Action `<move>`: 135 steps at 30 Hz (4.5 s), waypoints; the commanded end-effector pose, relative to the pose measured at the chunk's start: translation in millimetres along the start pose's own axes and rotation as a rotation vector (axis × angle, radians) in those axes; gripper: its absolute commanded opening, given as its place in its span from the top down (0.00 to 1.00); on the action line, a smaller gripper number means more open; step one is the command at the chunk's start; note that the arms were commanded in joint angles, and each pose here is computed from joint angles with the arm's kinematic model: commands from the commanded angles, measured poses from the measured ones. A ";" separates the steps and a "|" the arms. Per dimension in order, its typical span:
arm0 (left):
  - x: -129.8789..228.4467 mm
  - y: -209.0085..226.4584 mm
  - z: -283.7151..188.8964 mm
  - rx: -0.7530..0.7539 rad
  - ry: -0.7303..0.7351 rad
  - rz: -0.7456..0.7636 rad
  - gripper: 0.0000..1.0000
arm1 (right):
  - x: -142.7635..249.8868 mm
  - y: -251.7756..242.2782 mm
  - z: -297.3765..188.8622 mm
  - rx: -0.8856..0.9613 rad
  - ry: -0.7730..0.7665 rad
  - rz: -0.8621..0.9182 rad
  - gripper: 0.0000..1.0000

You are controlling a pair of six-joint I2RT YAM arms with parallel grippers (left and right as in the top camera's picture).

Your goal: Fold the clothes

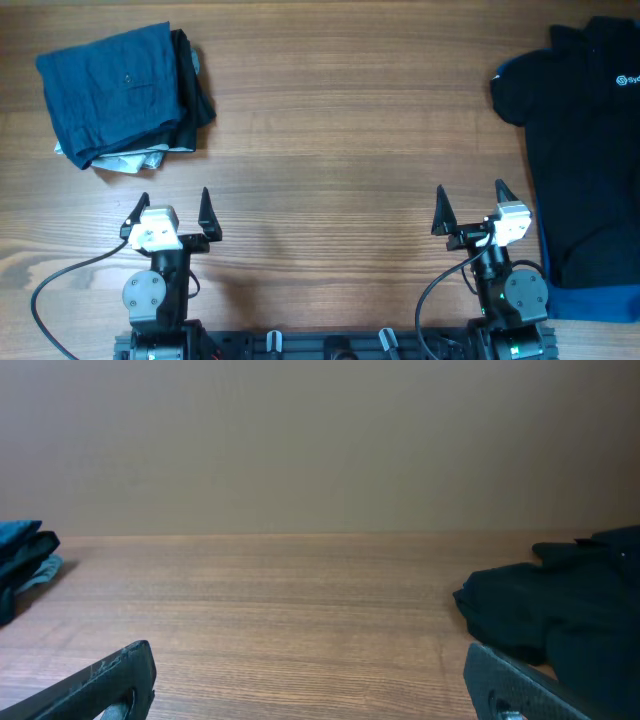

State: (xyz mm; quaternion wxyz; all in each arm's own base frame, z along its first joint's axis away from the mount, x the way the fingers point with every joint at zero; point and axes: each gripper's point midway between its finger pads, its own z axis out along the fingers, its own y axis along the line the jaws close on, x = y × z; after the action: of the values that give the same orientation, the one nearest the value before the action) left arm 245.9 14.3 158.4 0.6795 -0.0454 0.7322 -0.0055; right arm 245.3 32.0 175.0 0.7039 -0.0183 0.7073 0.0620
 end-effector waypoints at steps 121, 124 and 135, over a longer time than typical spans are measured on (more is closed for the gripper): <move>5.8 -14.8 0.5 0.064 0.016 0.020 0.00 | 157.4 -176.0 261.3 0.597 1.163 0.364 0.34; 5.8 -14.8 0.5 0.064 0.016 0.020 0.00 | 181.4 -176.6 258.4 0.605 1.199 0.369 0.34; 5.8 -14.8 0.5 0.064 0.016 0.020 0.00 | 136.1 -171.6 271.9 0.537 1.119 0.342 0.96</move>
State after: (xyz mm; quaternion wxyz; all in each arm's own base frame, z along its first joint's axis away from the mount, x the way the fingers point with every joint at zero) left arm 246.6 1.7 156.9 0.6769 -0.0264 0.7352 -0.0233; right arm 523.9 -106.2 2.8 0.1640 0.2641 0.9496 -0.0413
